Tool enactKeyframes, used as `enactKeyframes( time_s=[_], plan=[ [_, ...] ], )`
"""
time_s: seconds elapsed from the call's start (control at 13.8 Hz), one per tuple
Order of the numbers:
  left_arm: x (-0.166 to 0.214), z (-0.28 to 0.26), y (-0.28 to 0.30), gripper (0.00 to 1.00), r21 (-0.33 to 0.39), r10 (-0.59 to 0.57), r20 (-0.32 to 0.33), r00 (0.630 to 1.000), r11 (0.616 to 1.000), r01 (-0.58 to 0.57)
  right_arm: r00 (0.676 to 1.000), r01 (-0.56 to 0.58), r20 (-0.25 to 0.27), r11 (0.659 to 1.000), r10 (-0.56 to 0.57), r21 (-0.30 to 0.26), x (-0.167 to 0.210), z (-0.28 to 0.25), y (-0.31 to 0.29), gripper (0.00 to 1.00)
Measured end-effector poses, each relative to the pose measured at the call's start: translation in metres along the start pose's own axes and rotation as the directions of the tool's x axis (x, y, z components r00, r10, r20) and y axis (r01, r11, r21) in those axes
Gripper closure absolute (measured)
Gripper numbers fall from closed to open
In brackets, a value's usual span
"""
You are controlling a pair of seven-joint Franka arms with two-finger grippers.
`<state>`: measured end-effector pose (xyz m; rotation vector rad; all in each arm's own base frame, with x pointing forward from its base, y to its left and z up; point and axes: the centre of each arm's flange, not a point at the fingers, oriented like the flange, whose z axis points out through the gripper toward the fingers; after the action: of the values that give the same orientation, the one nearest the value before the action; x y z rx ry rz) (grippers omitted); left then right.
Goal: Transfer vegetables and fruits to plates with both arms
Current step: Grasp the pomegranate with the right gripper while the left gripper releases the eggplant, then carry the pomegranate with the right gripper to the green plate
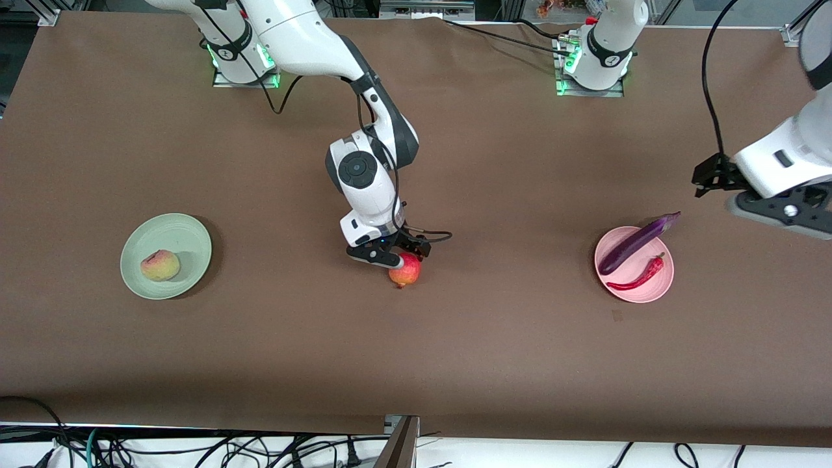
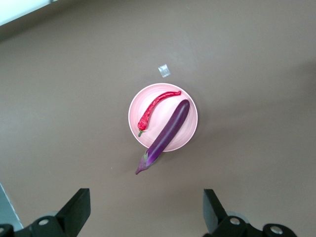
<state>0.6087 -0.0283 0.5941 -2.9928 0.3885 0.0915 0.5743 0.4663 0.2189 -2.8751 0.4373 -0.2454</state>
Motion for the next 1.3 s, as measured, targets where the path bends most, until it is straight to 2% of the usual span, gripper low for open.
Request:
enactKeyframes(
  time_s=[0.22,0.51,0.72,0.87,1.01,1.08,1.16,1.3],
  plan=[
    [0.005,0.010,-0.019,0.00,-0.077,-0.114,-0.029,0.993,0.991,0.112,1.000,0.000,-0.026,1.000,0.000,0.018,0.002,0.002,0.000,0.00],
    [-0.008,0.022,-0.017,0.00,-0.087,-0.196,-0.078,0.978,0.978,0.189,0.997,0.020,-0.069,1.000,-0.019,0.023,0.003,0.016,0.005,0.00],
    [-0.039,0.029,-0.013,0.00,-0.092,-0.206,-0.103,0.973,0.976,0.197,0.996,0.029,-0.087,0.999,-0.027,0.025,0.004,0.022,0.007,0.00],
    [-0.047,0.030,-0.011,0.00,-0.093,-0.205,-0.105,0.973,0.976,0.196,0.995,0.031,-0.100,0.999,-0.027,0.033,0.007,0.020,0.007,0.00],
    [-0.048,0.031,-0.008,0.00,-0.093,-0.202,-0.104,0.974,0.977,0.193,0.994,0.037,-0.106,0.999,-0.034,0.033,0.009,0.020,0.008,0.04],
    [-0.048,0.032,-0.007,0.00,-0.093,-0.201,-0.103,0.974,0.977,0.192,0.993,0.041,-0.108,0.999,-0.037,0.035,0.009,0.019,0.008,0.17],
    [-0.048,0.032,-0.007,0.00,-0.093,-0.201,-0.102,0.974,0.977,0.192,0.993,0.043,-0.110,0.998,-0.039,0.035,0.010,0.018,0.008,0.21],
    [-0.048,0.033,-0.009,0.00,-0.093,-0.206,-0.101,0.973,0.976,0.197,0.993,0.046,-0.112,0.998,-0.042,0.034,0.011,0.018,0.008,0.21]
  ],
)
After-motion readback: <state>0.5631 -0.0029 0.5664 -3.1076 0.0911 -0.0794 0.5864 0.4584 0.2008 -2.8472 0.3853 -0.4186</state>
